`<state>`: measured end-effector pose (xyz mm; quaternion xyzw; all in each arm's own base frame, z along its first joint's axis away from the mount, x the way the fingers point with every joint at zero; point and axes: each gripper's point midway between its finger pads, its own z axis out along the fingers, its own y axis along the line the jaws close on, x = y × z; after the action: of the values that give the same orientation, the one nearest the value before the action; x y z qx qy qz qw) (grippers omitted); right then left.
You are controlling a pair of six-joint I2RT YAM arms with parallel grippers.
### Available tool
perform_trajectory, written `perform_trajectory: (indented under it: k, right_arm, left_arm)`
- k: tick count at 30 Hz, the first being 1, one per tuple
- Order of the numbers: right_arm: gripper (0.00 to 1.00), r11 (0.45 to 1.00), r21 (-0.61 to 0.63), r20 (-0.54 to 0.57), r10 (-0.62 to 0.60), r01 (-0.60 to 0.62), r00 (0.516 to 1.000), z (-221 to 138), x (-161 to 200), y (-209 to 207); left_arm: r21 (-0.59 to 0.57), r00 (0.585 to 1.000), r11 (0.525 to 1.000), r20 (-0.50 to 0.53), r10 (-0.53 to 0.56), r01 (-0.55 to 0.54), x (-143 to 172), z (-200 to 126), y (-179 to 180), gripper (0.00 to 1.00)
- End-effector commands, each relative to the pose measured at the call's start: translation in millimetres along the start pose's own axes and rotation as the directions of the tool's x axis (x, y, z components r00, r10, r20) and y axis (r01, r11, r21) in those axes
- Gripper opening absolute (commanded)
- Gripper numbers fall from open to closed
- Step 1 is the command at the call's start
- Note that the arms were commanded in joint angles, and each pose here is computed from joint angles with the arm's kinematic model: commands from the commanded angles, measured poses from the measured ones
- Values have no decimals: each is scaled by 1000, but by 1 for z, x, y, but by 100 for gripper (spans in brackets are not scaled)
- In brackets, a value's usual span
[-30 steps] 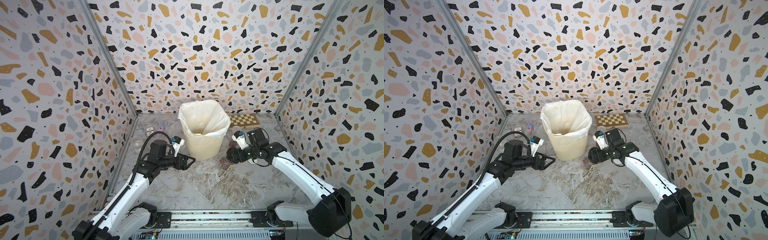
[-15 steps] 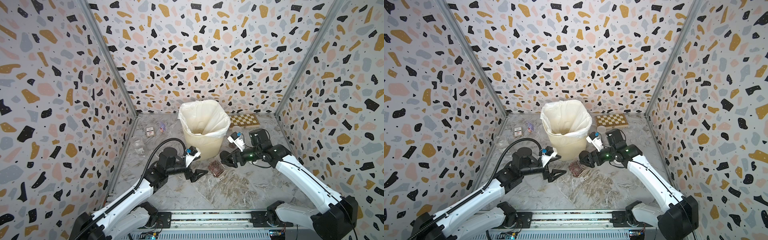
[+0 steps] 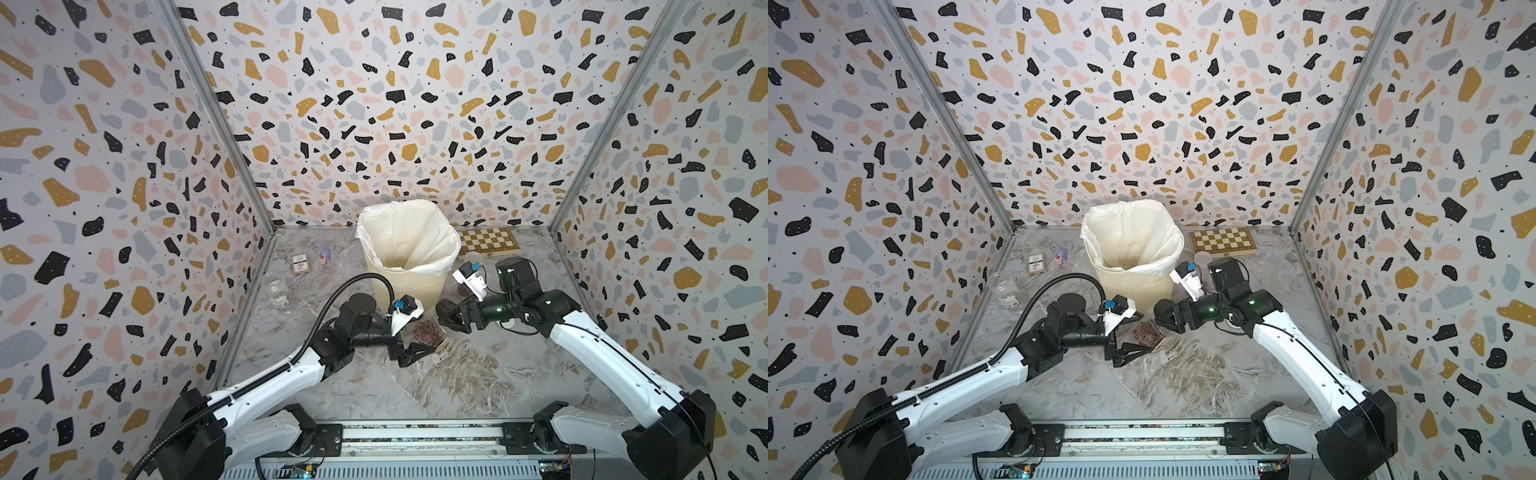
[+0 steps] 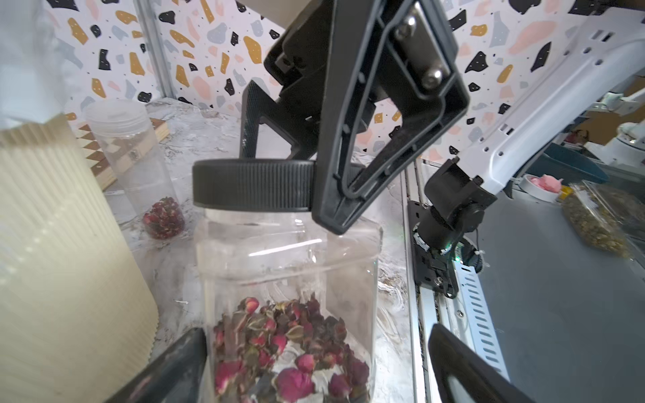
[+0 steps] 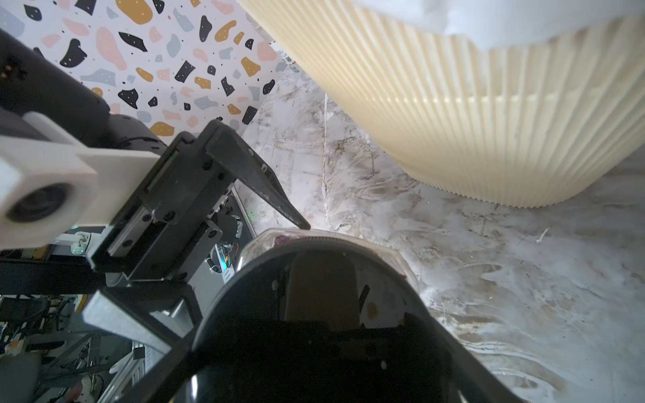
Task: Empty the moldy dried flower tea in the jars
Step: Unscrew the lid from the jar.
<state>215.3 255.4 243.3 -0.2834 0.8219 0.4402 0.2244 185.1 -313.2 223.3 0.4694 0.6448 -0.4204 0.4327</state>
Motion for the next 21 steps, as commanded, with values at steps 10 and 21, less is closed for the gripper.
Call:
perform_trajectory:
  k: [10,21]
  right_arm:
    - [75,998,-41,62,-35,37,997,-1,-16,16]
    - [75,999,1,57,-38,38,998,6,-14,10]
  left_arm:
    - [-172,1000,985,-7,-4,3,2,17,24,96]
    - [-216,999,976,25,-35,39,5,21,33,86]
